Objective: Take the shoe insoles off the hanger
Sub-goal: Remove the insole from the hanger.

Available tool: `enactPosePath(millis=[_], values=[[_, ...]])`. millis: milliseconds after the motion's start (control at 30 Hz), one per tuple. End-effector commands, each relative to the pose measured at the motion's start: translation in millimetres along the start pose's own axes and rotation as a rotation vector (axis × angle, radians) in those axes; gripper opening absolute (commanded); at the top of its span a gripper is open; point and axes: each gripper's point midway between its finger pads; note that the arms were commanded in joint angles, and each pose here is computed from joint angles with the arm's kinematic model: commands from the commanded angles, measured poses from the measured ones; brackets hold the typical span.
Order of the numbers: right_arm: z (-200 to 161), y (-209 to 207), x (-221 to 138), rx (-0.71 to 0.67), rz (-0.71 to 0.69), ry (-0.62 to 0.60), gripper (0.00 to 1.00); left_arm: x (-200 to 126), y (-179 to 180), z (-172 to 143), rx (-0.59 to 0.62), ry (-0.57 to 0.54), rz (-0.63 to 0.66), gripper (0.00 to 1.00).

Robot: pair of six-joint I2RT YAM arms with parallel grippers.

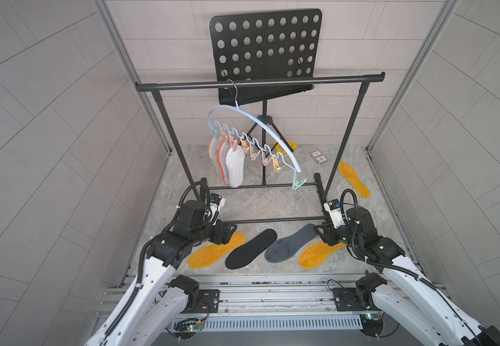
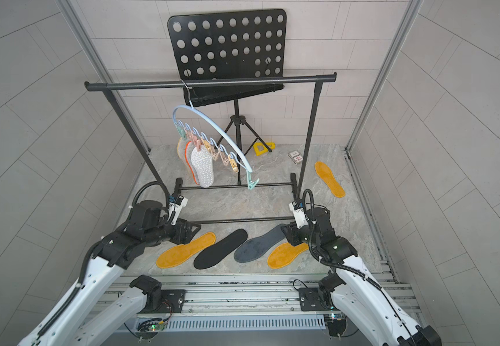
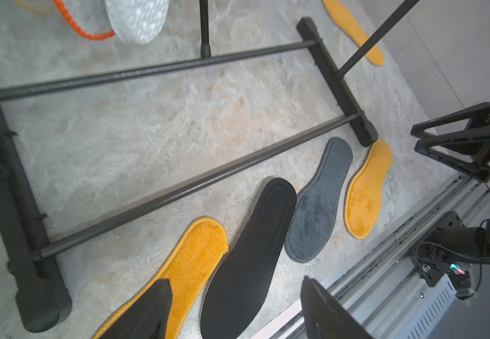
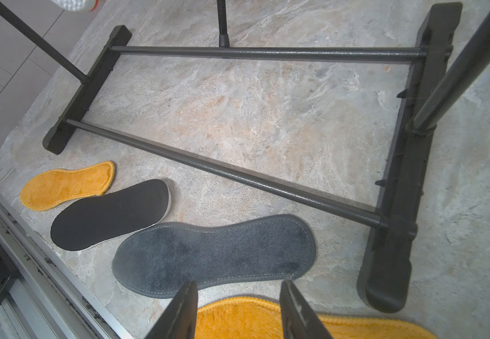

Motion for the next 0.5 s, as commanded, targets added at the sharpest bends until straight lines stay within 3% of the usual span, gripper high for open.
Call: enactPosePath(millis=[0,100,233,433,467], values=[[9.7,5.0,-2.9,-0.026,0.011,-0.024,0.49,-15.3,12.4,11.2,0.014,-0.132,0.088,0.76],[11.3,19.1,-0.4,-0.058,0.088,-0.032,0.48,-26.4,16.0,16.7,0.024,-0.205,0.119,0.76],[28.6,42.9,9.4,-0.029,0.231,-0.112,0.48,-28.2,7.5,18.2,0.035,-0.217,0.073,0.75],[83.2,74.4,43.2,-0.052,0.378,-0.13,0.53,-26.0,6.7,18.3,0.031,-0.213,0.066,0.74],[105.3,84.6,46.7,-0.071,0.418,-0.153,0.53,-25.7,7.5,18.6,0.026,-0.216,0.069,0.74]])
Point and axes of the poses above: each gripper's point midway between its finger pads, its own x axis out along the fingers, its own y axis along the line the jaws close on, z = x × y, and after that the axes turned 2 degrees about x, right-handed
